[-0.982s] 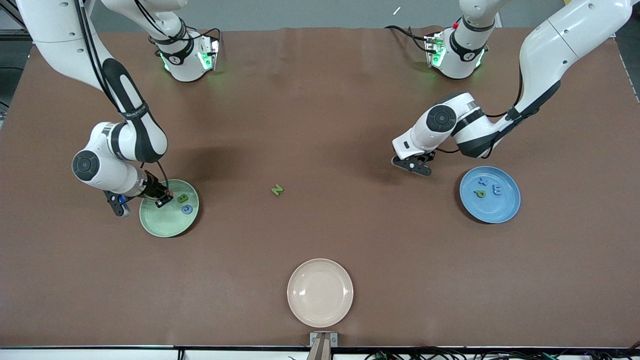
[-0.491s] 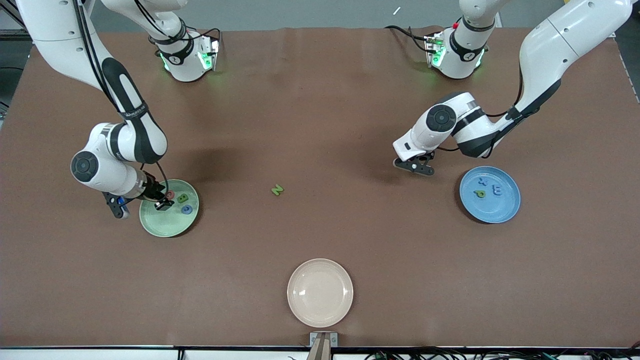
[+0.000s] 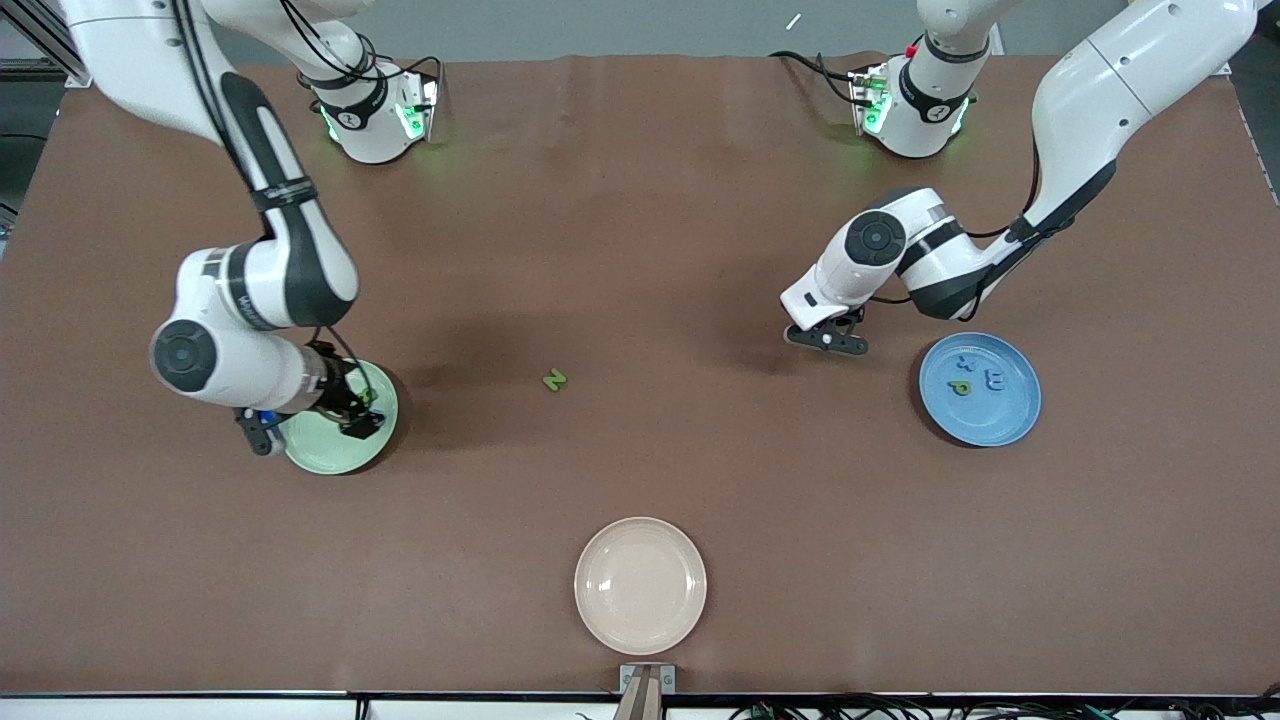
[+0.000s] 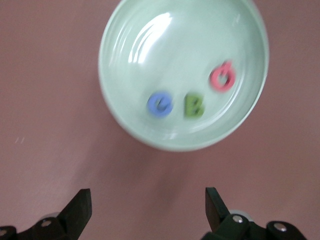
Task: Sort upper and lower case letters into plates
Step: 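Release the a with the right gripper while the left gripper grasps u, then release the u with the left gripper while the right gripper grasps Z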
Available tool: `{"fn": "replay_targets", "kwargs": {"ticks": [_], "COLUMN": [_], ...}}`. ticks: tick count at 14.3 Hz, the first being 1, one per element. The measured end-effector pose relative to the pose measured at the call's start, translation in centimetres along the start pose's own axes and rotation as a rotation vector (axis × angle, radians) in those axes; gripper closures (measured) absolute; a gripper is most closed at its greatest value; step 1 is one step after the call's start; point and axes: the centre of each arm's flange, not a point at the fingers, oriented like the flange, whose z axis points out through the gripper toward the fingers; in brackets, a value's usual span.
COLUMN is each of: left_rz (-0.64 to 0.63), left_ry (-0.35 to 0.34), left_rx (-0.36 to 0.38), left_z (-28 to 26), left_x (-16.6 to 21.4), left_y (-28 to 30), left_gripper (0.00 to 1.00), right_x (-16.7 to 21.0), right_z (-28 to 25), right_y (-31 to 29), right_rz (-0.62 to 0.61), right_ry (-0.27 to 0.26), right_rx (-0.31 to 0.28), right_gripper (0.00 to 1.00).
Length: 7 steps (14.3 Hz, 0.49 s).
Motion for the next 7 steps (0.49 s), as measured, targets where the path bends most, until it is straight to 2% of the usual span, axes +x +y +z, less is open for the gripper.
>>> {"fn": "replay_targets", "kwargs": {"ticks": [3,7], "left_rz": [-0.072,-0.118], "left_ry": [0.065,0.109], "left_rx": [0.011,0.042], "left_z": [-3.0,-7.9], "left_x": [4.0,8.0], "left_y": [-2.7,-8.1], "left_gripper": [0.74,0.74], "right_x": [-6.8,-10.6], "right_z": [1.2,4.9], "right_y": [-2.7,-4.4], "right_rz": [0.077,0.167], "right_ry": [0.017,0.034], "right_rx": [0.049,0.083], "right_gripper": [0.00,0.00]}}
